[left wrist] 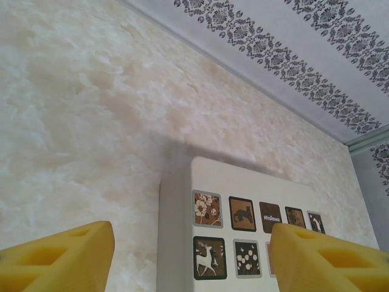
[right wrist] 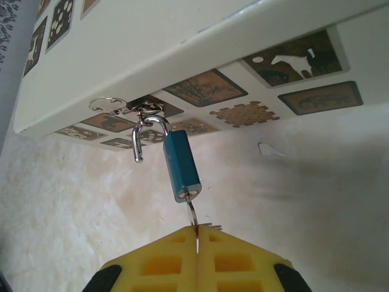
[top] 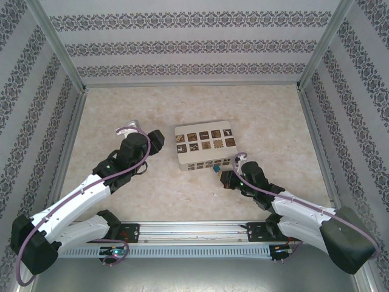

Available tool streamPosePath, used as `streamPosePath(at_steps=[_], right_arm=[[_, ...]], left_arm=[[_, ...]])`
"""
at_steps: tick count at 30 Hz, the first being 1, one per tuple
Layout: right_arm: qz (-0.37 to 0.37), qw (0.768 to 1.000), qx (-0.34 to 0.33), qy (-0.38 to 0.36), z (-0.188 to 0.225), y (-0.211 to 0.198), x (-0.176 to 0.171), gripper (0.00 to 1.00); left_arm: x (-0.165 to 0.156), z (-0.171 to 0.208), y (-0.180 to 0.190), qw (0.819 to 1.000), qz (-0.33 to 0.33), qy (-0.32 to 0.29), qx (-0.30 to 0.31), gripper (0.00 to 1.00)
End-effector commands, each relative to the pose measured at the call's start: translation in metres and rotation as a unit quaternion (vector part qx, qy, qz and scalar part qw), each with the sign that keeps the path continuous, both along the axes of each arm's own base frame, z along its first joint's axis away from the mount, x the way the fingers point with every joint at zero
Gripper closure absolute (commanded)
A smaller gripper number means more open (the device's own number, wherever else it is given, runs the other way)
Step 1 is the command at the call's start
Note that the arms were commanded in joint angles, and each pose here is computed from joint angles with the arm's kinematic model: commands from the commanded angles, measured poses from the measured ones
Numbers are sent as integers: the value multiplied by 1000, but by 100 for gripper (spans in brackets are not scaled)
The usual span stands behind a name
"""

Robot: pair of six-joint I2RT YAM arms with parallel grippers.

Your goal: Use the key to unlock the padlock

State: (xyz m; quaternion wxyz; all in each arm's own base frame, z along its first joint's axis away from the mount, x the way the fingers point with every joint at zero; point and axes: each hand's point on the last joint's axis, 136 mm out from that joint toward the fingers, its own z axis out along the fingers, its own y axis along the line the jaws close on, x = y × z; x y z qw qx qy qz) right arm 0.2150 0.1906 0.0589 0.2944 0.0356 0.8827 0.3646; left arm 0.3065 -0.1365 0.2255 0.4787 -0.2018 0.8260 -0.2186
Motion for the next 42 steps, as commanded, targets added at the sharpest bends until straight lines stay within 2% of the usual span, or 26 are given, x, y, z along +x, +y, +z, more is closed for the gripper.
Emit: streamPosePath(at_steps=[1,9,14,17,24,30,35,42], right_arm=[[8,1000,17,15,-2,4,-2,100],[33,999,13,34,-4,13,-3,100],[57,997,10,42,0,16,-5,69],[63,997,5,39,5,14,-3,55],[90,996,-15,-11,28,10,8,36],[103,993,15,-50,51,14,24,18],[109,993,23,-43,49,15,36,12],[128,989,-1,-74,53,19,69,12]], left_arm=[[4,7,8,1000,13,-7,15,31],[4,7,5,1000,4,-10,12,30],[4,9,7,1000,7,-13,18,28],[4,12,8,1000,8,-16,19,28],[5,9,2,1000,-13,-22,13,24],[8,1,-11,999,-48,-13,6,19],[13,-18,-20,997,-71,19,-14,17],[17,-44,-19,995,-67,57,-44,17]])
